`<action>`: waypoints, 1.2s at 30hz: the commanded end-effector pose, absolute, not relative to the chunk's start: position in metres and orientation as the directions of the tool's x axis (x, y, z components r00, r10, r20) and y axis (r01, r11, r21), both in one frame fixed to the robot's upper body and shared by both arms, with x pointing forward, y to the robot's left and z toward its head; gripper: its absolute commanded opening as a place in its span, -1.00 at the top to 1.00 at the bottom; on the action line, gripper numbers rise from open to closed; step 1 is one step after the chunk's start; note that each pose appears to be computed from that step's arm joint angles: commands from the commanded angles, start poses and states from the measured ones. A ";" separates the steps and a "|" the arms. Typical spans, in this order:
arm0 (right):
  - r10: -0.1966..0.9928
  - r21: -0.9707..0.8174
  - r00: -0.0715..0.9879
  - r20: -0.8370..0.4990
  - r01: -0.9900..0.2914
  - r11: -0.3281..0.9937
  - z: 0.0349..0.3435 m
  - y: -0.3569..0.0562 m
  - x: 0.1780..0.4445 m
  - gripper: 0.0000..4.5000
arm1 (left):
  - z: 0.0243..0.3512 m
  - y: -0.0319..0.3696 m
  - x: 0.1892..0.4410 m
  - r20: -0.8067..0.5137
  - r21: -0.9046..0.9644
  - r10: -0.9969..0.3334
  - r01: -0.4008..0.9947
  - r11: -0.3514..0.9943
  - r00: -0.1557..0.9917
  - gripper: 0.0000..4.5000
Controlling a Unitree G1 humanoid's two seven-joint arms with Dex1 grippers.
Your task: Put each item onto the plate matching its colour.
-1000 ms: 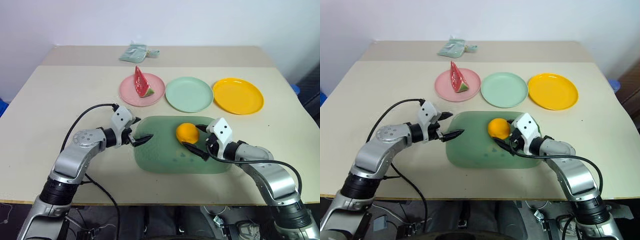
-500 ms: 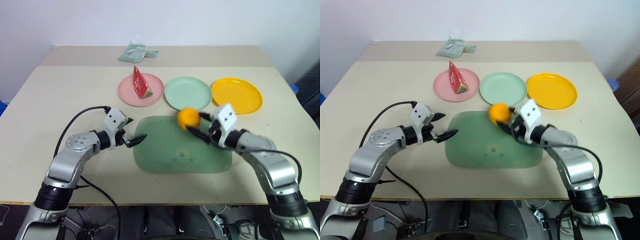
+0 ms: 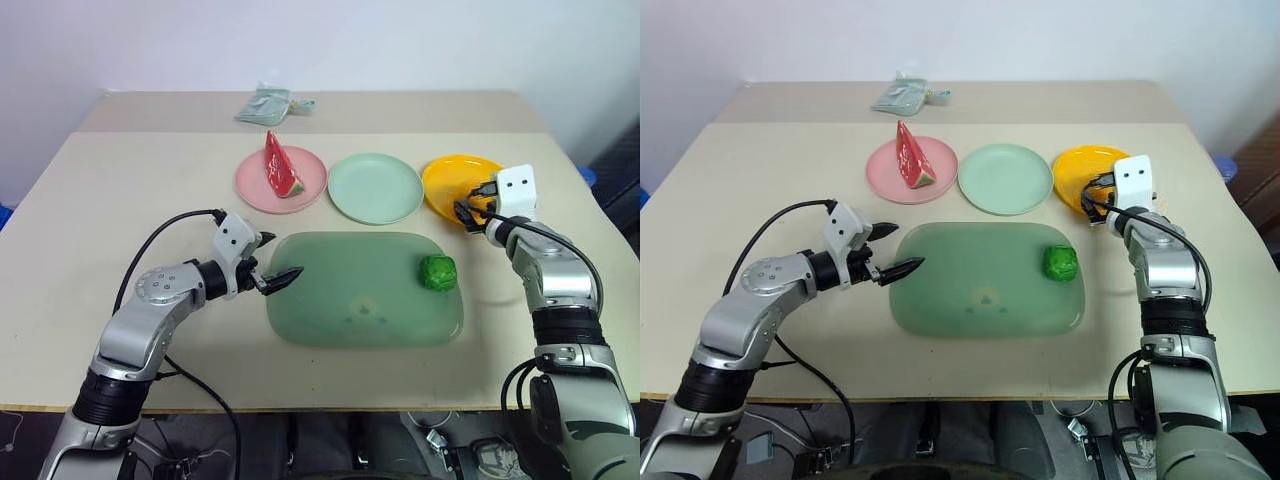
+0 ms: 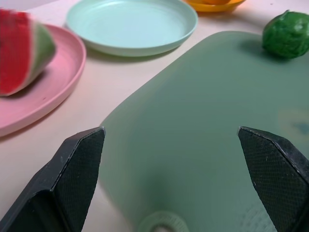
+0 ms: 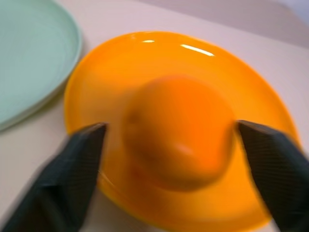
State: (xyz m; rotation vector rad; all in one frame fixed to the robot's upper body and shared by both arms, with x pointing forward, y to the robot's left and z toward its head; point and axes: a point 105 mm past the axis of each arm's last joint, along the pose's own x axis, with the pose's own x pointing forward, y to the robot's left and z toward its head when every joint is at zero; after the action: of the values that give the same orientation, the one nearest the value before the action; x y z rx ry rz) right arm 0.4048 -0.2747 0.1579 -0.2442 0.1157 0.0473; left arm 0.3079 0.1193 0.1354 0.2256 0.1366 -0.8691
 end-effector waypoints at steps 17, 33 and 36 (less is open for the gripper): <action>0.484 -0.294 0.800 -0.356 -0.587 0.754 0.115 -0.220 0.295 -0.87 | 0.143 0.112 0.303 -0.199 0.157 -0.779 0.804 0.574 0.595 -1.00; 0.408 -0.249 0.910 -0.073 -0.413 0.876 0.168 -0.161 0.402 -0.07 | 0.126 0.159 0.306 -0.198 0.120 -0.649 0.675 0.728 0.735 -1.00; 0.403 -0.255 0.909 -0.109 -0.418 0.872 0.159 -0.152 0.418 -0.07 | 0.124 0.158 0.304 -0.191 0.114 -0.640 0.665 0.738 0.744 -1.00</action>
State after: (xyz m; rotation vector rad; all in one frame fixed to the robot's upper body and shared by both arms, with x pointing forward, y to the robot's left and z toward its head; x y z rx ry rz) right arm 0.4143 -0.1467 0.1603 -0.2594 0.0554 0.4538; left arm 0.3033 0.1597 0.1091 0.1671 0.2108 -0.7228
